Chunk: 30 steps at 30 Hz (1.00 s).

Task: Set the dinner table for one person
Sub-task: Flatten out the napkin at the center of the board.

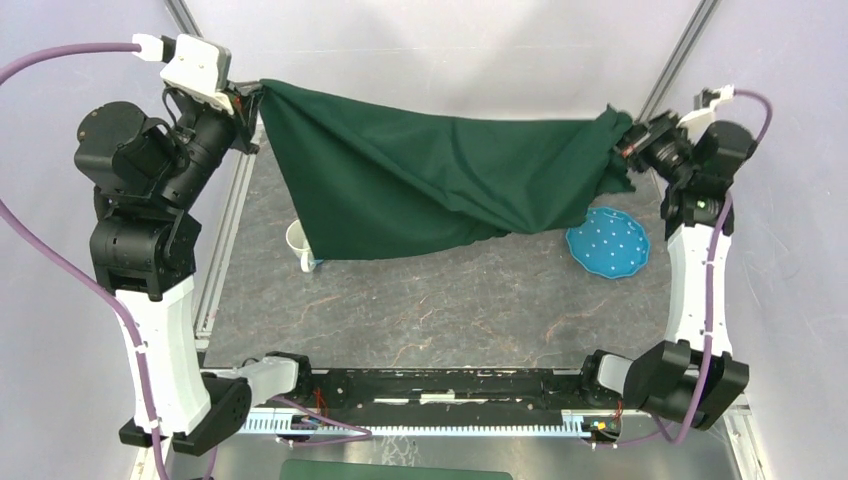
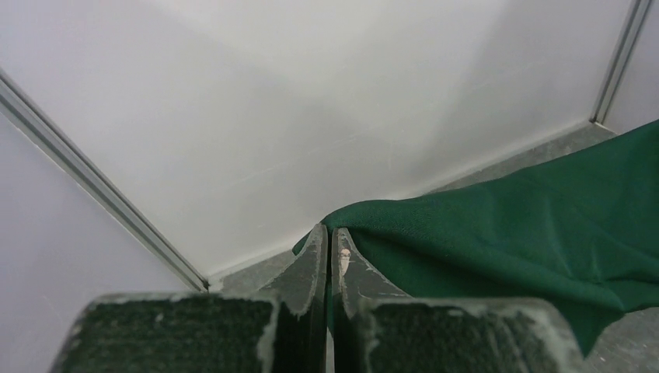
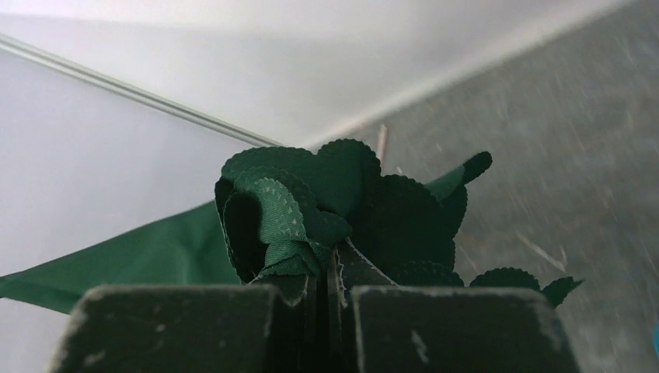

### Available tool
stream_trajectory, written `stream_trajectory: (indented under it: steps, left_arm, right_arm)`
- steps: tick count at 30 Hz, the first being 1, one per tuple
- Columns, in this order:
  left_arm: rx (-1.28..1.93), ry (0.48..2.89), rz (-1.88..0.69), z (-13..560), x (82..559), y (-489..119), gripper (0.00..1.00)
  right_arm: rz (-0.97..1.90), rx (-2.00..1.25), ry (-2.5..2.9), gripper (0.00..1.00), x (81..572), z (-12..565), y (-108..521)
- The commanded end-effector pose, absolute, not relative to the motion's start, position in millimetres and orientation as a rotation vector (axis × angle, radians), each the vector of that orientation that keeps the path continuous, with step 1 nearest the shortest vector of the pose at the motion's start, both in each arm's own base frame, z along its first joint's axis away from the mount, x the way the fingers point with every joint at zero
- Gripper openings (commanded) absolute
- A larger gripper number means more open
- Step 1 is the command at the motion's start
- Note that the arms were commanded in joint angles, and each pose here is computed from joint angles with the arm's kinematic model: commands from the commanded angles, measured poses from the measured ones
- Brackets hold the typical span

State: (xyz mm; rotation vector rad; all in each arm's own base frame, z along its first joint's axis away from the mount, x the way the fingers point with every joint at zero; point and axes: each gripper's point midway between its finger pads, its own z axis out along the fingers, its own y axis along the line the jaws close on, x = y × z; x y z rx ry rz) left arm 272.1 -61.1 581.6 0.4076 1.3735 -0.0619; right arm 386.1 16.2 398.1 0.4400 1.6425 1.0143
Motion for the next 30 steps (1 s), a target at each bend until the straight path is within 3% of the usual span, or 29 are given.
stream_trajectory:
  steps: [1,13,22,30]
  left_arm:
    - [0.367,1.371,-0.091,579,262,-59,0.02]
    - [0.378,1.524,-0.183,515,281,-71,0.02]
    - [0.355,1.567,-0.149,500,281,-64,0.02]
    - [0.357,1.669,-0.185,447,323,-73,0.02]
  right_arm:
    - [0.885,0.491,1.721,0.0,368,355,9]
    - [0.759,0.524,1.791,0.0,362,330,-2]
    - [0.703,0.543,1.858,0.0,366,305,-10]
    - [0.679,0.59,1.868,0.0,392,295,-24]
